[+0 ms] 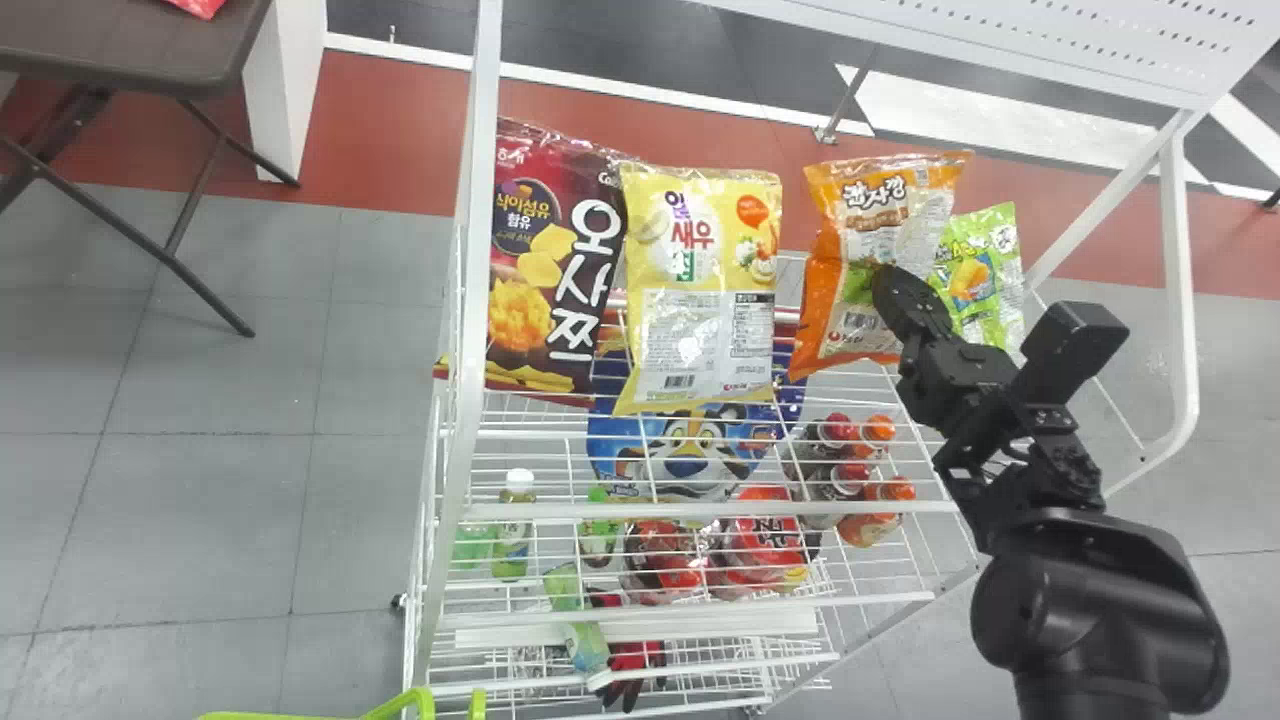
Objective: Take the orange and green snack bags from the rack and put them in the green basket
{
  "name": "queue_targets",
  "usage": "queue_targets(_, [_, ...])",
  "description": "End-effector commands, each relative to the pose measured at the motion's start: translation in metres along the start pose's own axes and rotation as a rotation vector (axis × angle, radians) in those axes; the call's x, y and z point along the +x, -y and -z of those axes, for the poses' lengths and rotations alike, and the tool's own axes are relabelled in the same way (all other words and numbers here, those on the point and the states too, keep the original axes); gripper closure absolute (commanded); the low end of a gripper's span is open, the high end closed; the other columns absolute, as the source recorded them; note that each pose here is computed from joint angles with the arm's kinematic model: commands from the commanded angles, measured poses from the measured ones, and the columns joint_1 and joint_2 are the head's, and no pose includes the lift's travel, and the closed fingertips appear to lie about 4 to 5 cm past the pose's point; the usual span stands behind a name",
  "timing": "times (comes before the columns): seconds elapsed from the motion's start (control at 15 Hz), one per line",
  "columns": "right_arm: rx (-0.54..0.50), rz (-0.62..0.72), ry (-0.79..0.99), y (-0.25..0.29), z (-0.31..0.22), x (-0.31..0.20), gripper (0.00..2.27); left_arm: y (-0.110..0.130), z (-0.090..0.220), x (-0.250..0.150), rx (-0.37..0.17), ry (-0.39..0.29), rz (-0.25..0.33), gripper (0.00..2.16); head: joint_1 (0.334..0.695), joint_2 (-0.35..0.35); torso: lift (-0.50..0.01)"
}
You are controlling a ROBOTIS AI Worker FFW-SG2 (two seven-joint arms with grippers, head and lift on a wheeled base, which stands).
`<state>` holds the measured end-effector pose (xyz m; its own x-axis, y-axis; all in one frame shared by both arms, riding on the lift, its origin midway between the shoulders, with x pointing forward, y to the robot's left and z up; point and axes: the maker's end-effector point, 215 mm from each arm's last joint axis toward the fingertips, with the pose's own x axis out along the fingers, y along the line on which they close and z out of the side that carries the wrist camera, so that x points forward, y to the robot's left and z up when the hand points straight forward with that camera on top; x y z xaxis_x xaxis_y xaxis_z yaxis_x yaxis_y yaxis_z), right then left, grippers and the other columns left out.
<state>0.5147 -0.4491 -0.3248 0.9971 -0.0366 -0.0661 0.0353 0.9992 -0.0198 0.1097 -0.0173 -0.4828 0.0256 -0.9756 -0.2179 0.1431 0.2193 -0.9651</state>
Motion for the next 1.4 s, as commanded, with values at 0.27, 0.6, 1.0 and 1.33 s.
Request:
queue_targets(0.27, [0.102,-0.084,0.038,-0.027,-0.036,-0.055,2.23,0.001,-0.004,-0.001,0.012,0.008,0.002,2.13,0.695,-0.35,0.0])
queue_targets(0.6, [0.211,-0.154,-0.102,-0.051,-0.025,-0.101,2.23,0.003,-0.009,0.001,0.022,0.011,0.004,2.13,0.695,-0.35,0.0])
queue_targets(1.0, [0.444,-0.327,-0.367,-0.115,0.036,-0.16,2.23,0.003,-0.013,0.002,0.027,0.017,0.001,2.13,0.695,-0.35,0.0])
queue_targets(1.33, [0.554,-0.476,-0.575,-0.175,0.058,-0.215,2.23,0.004,-0.016,0.002,0.03,0.022,0.004,2.13,0.695,-0.35,0.0])
